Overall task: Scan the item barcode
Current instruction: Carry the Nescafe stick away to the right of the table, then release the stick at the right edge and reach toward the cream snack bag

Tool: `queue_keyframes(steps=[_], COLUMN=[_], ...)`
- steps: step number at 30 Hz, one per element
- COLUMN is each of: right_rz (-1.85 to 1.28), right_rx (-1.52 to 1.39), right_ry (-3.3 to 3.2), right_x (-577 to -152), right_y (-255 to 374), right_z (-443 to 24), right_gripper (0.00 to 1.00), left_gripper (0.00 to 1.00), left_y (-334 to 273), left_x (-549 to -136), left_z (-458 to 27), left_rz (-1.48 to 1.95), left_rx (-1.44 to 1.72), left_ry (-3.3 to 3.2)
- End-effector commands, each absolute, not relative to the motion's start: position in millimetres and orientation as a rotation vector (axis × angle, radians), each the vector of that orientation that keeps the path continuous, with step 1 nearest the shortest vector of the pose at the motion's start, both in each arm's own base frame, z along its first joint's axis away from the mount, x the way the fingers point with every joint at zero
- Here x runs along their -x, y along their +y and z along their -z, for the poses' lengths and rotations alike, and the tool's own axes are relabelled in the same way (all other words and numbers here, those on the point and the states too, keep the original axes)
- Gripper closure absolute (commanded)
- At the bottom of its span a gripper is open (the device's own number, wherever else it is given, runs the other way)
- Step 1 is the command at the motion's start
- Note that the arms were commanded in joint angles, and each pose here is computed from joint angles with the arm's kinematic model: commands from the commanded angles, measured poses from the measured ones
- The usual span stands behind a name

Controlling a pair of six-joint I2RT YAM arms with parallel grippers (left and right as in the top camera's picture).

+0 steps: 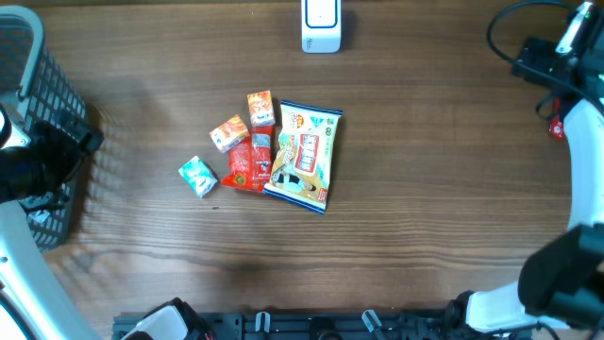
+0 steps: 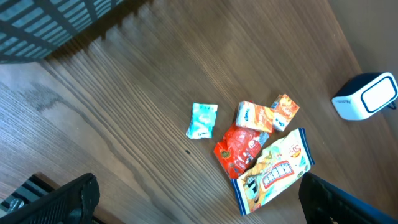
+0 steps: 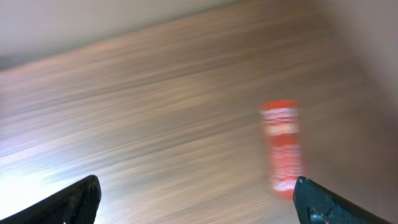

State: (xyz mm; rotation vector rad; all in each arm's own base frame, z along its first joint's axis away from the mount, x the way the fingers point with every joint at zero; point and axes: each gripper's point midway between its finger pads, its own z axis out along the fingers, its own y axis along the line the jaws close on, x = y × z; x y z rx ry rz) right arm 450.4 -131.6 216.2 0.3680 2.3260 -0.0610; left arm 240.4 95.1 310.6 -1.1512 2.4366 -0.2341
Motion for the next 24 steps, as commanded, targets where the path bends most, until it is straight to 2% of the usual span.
queue_keyframes(steps=[1,3,7,11,14,19,24], right_rz=[-0.853,-1.026,-1.093,-1.102,-0.989,-0.615,-0.521], right_rx=[-0.073,-0.019,0.05,0.21,0.292,-0.058,-0.197], right_ry=[2.245,2.27,2.414,2.52,2.6,2.782,2.834], right_x=[-434.0,-420.1,-397.6,-371.1,-356.8,-341.8,-327.1], right_y=[4.4,36.4,89.4,147.2,180.3,196.7,214.1], right_z=[-255.3,-251.0,-212.4,-174.4,-141.3,-83.4,-56.9], right_gripper=[0.0,0.0,0.0,0.0,0.0,0.01,0.0], left_gripper=[0.0,0.0,0.0,0.0,0.0,0.0,0.0], left_y=[96.7,96.7,96.7,96.7,96.7,96.7,96.7], left_x=[-240.1,-240.1,-240.1,-240.1,-240.1,-240.1,-240.1], left_z=[-311.1,-311.1,-311.1,-311.1,-311.1,-311.1,-311.1], left_rz=[0.228,0.227,0.227,0.228,0.228,0.227,0.227], left_rx=[1.149,1.149,1.149,1.149,1.149,1.149,1.149], left_ry=[2.434,2.434,2.434,2.434,2.434,2.434,2.434])
